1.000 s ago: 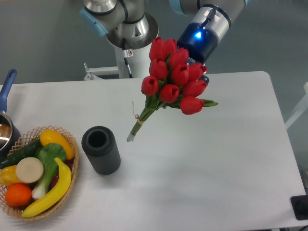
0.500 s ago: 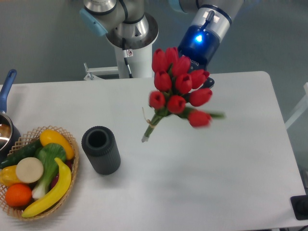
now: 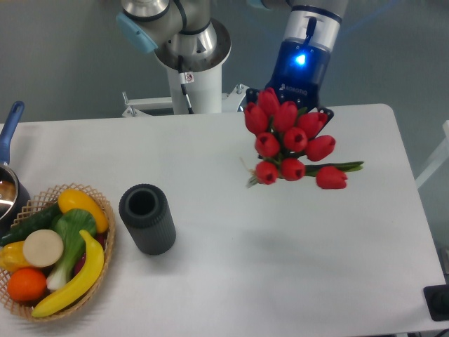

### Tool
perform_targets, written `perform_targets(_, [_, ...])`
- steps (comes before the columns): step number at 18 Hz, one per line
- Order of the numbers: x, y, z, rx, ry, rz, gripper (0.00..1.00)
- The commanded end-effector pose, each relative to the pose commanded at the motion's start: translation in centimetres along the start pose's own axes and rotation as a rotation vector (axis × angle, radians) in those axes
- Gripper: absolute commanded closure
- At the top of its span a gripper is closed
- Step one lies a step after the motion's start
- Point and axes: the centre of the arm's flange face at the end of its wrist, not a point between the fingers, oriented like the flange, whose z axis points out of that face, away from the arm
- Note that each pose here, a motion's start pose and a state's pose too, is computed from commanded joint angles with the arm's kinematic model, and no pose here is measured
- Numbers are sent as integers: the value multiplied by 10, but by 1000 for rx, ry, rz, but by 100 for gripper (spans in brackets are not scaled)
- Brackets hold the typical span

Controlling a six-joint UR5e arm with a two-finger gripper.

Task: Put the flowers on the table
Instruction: 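Swing the gripper with the tulips away from the black vase, tilting blooms down, then lower the tulip bouquet toward the table beside the black vase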

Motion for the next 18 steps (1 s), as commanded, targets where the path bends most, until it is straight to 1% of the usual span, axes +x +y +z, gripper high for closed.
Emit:
perform_targets(2, [-1, 5, 1, -39, -13, -8, 58])
perform_targets(5, [-6, 20, 6, -140, -71, -13, 58])
perform_targets(7, [-6, 29, 12, -187, -87, -15, 58])
perform_targets(11, [-3, 44, 34, -260, -78, -24, 58])
perform_targets(15, [8, 59, 63, -365, -47, -21, 58])
perform_targets(18, [15, 64, 79, -393, -10, -23, 58])
